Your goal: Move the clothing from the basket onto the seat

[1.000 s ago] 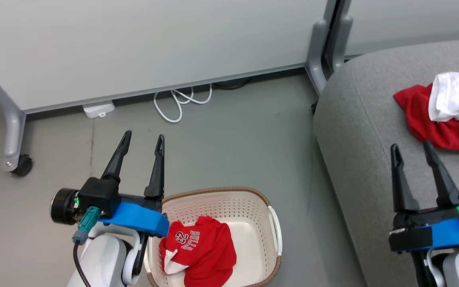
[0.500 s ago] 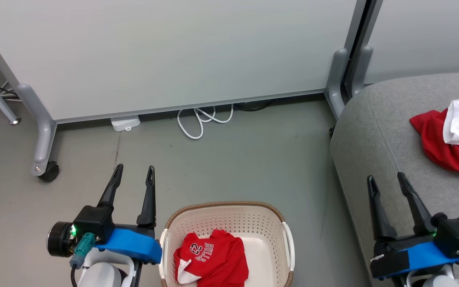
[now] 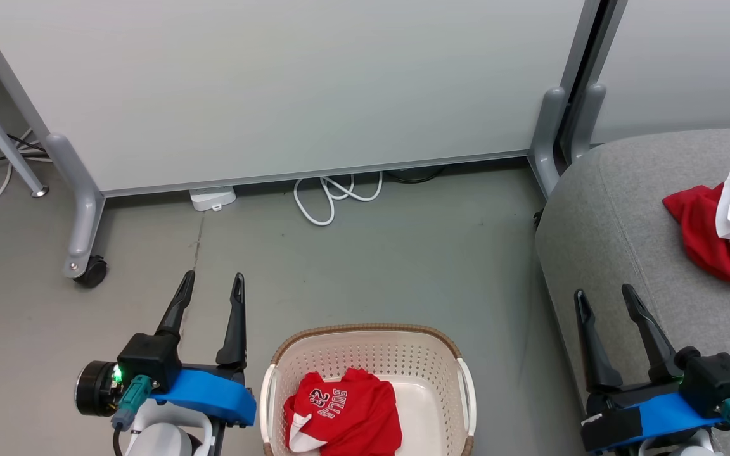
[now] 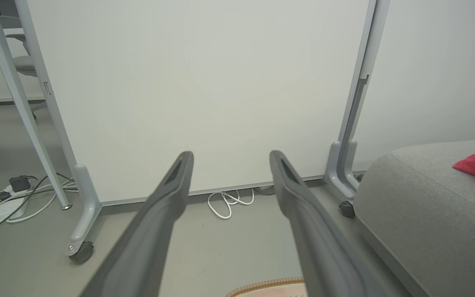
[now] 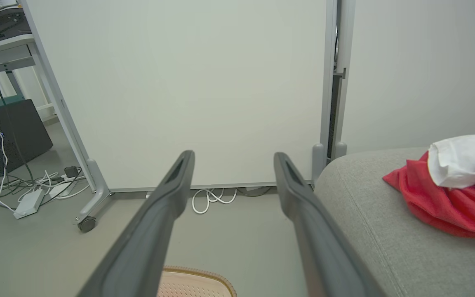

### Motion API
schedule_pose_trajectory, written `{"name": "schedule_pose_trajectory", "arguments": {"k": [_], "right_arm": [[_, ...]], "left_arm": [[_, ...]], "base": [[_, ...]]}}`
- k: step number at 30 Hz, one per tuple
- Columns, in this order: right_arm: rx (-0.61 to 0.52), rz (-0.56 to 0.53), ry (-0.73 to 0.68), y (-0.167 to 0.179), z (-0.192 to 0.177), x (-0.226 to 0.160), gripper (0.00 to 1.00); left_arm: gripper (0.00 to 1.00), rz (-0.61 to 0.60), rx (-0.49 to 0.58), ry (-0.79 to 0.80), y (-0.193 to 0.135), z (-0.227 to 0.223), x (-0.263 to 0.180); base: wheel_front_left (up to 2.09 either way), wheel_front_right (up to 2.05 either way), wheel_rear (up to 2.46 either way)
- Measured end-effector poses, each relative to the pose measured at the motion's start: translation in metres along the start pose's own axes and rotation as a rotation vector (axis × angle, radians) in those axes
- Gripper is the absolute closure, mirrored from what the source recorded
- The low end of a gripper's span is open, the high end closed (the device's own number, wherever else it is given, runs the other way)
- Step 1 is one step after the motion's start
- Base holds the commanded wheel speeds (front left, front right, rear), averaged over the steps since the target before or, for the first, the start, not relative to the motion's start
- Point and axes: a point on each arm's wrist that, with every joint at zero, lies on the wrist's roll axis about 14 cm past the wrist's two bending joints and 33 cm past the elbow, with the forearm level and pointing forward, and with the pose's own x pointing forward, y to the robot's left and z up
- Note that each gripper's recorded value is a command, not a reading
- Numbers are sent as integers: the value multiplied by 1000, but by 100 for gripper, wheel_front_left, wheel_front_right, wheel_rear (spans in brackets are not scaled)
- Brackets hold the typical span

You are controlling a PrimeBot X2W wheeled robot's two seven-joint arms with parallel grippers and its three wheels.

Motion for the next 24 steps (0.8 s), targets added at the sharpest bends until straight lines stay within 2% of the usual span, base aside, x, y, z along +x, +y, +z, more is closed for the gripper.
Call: {"name": "schedule_pose_trajectory", "arguments": {"k": [15, 19, 24], "right_arm": [[0, -4, 1, 0, -1, 1, 0], [-2, -13, -14, -5, 2, 10, 0], [-17, -21, -38, -15, 6, 31, 0]], "left_arm": [[0, -34, 17, 23, -8, -7, 9], [0, -89, 35, 39, -20, -11, 27], [0, -235, 96, 115, -50, -38, 59]], "base": [[0, 0, 0], [0, 0, 0], [0, 0, 0]]}}
